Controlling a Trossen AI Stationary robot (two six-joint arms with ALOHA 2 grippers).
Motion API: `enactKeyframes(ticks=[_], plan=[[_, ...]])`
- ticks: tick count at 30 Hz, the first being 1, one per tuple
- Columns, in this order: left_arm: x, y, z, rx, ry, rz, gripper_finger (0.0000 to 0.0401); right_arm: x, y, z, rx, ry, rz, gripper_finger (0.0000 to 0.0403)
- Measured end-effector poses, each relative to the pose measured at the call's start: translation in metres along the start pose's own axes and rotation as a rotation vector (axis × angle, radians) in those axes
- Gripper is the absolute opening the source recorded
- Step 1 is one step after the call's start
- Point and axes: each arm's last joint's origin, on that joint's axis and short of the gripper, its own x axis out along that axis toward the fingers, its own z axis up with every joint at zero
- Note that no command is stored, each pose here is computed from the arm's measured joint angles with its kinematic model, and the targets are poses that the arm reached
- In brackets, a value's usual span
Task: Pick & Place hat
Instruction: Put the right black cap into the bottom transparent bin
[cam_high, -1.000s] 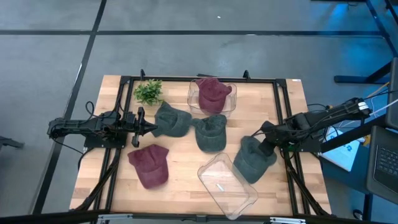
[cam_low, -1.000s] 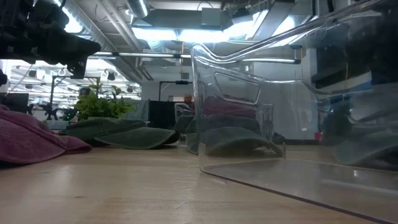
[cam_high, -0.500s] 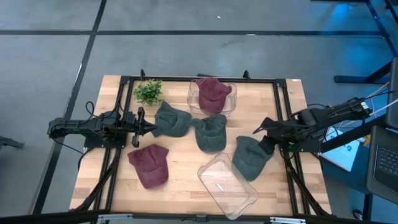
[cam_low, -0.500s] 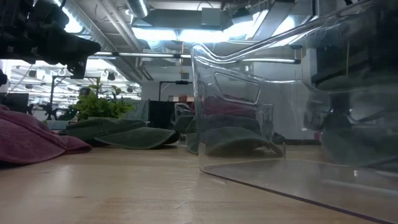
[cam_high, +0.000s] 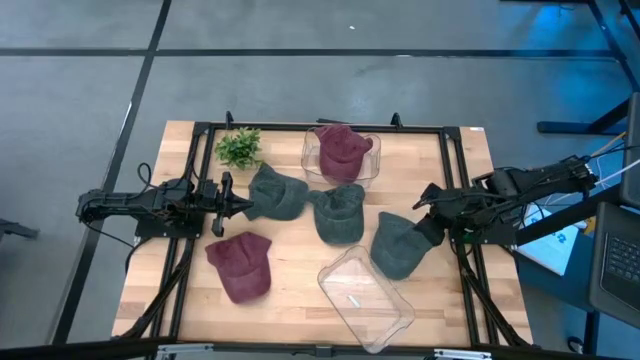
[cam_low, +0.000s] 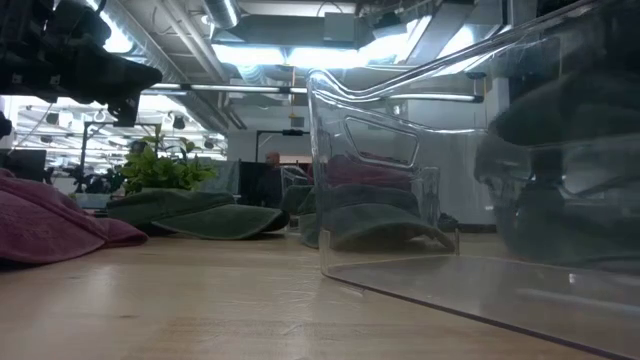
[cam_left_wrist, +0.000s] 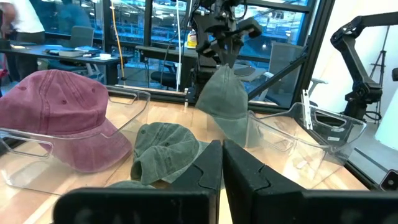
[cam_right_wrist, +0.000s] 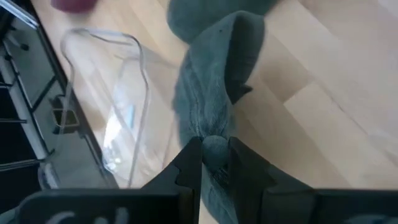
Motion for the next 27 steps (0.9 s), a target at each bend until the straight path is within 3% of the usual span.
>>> enactKeyframes(ticks=[27], plan=[[0.000, 0.000, 0.000, 0.000, 0.000, 0.000, 0.0012, -0.062, 0.028, 0.024, -0.063, -0.197, 0.108, 0.0058]])
